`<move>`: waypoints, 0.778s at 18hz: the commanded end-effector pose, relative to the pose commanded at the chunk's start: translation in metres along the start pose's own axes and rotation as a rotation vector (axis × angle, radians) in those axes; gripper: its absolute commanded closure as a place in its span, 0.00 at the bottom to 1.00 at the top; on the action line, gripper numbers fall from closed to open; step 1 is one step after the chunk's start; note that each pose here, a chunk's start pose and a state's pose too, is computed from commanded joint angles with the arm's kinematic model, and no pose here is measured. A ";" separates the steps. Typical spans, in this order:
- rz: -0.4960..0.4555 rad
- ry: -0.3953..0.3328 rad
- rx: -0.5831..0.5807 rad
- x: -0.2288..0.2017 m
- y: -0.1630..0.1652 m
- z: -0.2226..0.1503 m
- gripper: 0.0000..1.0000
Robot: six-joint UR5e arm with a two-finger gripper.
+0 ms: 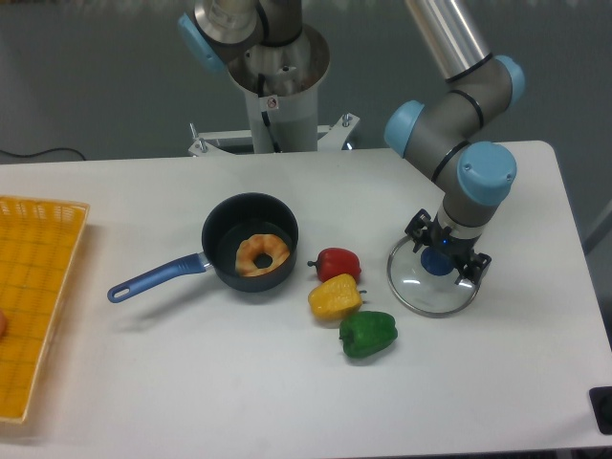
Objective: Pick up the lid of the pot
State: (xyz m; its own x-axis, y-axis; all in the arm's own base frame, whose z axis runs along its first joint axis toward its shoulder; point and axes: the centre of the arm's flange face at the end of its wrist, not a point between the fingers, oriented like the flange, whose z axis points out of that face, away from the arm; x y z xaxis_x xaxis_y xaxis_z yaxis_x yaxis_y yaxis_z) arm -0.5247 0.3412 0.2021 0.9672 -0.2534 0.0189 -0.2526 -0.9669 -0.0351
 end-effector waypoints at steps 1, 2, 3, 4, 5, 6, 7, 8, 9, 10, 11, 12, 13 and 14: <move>0.000 -0.001 0.000 0.000 0.000 0.000 0.03; 0.000 0.000 0.002 0.000 0.000 0.000 0.08; 0.000 0.000 0.002 0.000 0.000 0.000 0.12; 0.002 -0.001 0.002 0.000 0.000 0.000 0.15; 0.002 -0.001 0.002 0.000 0.000 -0.001 0.17; 0.003 -0.001 0.002 0.000 0.000 -0.001 0.19; 0.012 -0.003 0.002 -0.001 0.000 -0.001 0.21; 0.021 -0.003 0.002 -0.001 0.001 -0.001 0.23; 0.029 -0.003 0.002 -0.002 0.002 -0.001 0.25; 0.032 -0.003 0.003 -0.002 0.001 -0.001 0.26; 0.032 -0.004 0.003 -0.001 0.001 -0.002 0.26; 0.032 -0.004 0.003 -0.001 0.001 -0.002 0.27; 0.032 -0.004 0.003 -0.001 0.001 -0.002 0.27; 0.032 -0.006 0.004 -0.001 0.001 -0.003 0.30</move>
State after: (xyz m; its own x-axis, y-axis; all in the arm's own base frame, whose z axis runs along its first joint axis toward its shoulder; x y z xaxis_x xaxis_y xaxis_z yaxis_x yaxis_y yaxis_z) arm -0.5265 0.3402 0.2052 0.9586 -0.2844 0.0118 -0.2838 -0.9581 -0.0392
